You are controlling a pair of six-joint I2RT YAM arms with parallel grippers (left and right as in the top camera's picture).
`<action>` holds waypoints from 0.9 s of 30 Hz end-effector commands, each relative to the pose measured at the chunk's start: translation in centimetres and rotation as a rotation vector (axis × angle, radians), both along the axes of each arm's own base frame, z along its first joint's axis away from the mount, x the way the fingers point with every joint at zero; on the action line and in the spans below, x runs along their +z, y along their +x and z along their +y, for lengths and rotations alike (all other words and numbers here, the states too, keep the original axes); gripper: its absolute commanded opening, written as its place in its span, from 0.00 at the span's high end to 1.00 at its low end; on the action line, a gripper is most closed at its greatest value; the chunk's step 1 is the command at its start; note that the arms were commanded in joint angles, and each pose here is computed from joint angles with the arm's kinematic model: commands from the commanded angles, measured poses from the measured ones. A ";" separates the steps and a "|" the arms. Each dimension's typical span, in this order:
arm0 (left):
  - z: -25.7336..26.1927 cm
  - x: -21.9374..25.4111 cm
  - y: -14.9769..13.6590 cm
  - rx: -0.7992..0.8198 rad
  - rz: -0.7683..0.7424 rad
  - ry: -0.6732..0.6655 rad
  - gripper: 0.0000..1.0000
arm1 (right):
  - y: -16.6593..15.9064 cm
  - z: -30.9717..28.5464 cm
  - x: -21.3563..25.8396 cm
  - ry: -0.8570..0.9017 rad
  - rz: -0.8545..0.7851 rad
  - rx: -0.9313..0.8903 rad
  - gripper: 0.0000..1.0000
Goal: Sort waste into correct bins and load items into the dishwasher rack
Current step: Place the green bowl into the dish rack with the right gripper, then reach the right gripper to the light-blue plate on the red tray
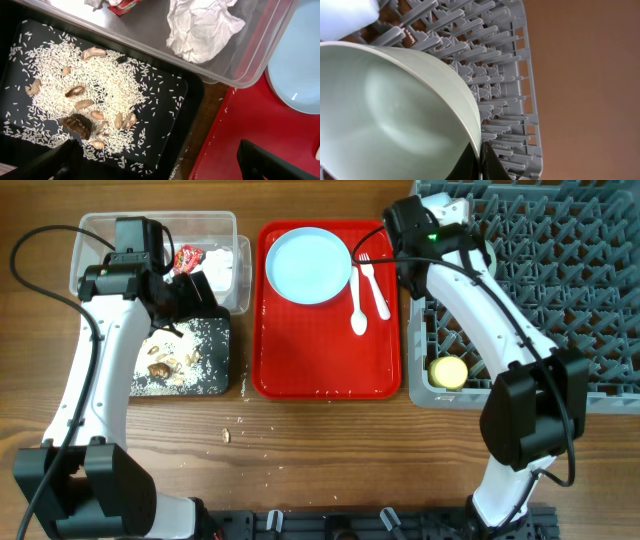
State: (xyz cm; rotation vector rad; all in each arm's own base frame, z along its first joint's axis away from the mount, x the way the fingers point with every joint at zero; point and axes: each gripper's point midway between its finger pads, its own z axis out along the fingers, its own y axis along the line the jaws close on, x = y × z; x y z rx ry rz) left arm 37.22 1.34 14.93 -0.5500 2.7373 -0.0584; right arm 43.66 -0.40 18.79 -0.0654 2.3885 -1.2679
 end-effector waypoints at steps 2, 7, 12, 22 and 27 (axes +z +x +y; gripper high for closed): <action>0.2 0.7 0.2 0.004 -0.019 0.007 0.00 | -0.4 0.5 -1.1 -0.029 0.068 0.024 0.96; 0.2 0.7 0.2 0.004 -0.019 0.007 0.00 | -0.7 -1.8 4.2 -0.362 0.013 -0.028 0.96; 0.2 0.7 0.2 0.004 -0.019 0.007 0.00 | 0.2 -1.2 3.1 -0.301 0.012 -0.002 0.96; 0.2 0.7 0.2 0.004 -0.019 0.007 0.00 | 0.3 -0.6 -0.5 -0.242 0.116 0.044 0.96; 0.2 0.7 0.2 0.004 -0.019 0.007 0.00 | 0.4 0.2 -2.0 -0.156 0.144 0.074 0.96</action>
